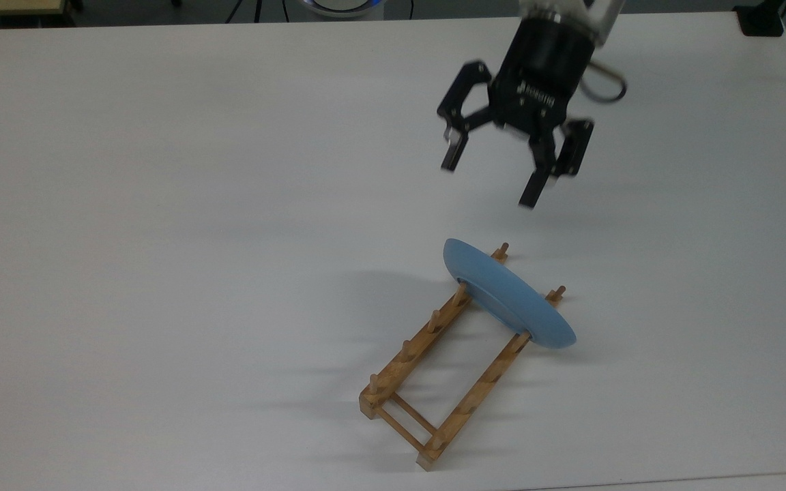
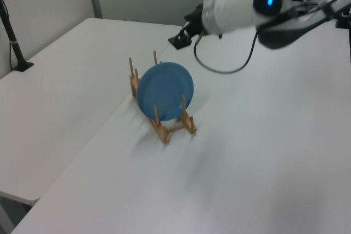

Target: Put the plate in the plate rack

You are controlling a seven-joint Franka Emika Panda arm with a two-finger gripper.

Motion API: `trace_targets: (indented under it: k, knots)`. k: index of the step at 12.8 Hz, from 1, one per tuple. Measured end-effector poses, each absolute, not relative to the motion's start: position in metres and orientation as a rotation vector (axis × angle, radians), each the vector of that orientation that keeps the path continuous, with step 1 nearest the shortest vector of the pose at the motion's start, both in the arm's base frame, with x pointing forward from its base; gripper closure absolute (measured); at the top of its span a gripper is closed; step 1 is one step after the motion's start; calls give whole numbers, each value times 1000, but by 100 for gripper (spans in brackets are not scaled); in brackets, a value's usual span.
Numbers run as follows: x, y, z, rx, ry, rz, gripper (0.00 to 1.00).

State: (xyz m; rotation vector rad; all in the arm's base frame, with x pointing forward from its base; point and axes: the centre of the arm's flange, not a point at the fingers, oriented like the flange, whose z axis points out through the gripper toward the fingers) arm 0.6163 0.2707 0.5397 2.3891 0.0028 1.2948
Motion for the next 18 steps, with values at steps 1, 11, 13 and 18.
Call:
trace_targets:
  k: [1, 11, 13, 18]
  knots:
    - [606, 268, 562, 2476, -88, 1245, 0]
    - [545, 144, 653, 2983, -687, 373, 0]
    - [544, 100, 660, 3047, -845, 267, 0]
    - [548, 39, 656, 3121, -510, 222, 0]
